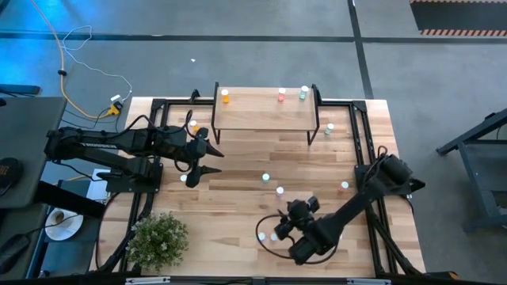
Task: Pick and place medicine bottles onto shelf by color
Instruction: Put the top purple pill bottle on the shelf
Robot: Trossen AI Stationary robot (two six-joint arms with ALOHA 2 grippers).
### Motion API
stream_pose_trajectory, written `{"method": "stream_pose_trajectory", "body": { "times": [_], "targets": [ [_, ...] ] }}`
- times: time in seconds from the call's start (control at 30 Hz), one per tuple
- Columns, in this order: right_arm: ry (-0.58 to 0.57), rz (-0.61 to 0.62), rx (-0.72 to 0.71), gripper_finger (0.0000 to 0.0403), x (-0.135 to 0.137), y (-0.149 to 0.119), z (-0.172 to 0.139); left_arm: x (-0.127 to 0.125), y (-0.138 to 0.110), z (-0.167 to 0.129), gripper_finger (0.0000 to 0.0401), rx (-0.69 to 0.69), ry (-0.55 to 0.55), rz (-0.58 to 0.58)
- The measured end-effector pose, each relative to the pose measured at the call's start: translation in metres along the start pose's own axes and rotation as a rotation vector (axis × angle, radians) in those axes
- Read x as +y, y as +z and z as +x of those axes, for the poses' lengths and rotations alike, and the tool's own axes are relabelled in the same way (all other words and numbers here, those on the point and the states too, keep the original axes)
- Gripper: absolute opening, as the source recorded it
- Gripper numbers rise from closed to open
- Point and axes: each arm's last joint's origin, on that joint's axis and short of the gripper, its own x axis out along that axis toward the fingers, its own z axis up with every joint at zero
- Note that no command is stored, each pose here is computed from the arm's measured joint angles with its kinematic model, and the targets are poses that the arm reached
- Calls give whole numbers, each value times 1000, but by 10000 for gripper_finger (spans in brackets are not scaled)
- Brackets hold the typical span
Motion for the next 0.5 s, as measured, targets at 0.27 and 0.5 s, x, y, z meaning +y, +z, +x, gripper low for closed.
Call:
{"method": "stream_pose_trajectory", "body": {
  "times": [0.27, 0.5],
  "targets": [
    [-60, 22, -83, 201, 1, -25, 23, 0, 0, 0, 236, 2, 0, 25],
    [-111, 6, -152, 201, -4, -43, 38, 0, 0, 0, 236, 4, 0, 42]
  ]
}}
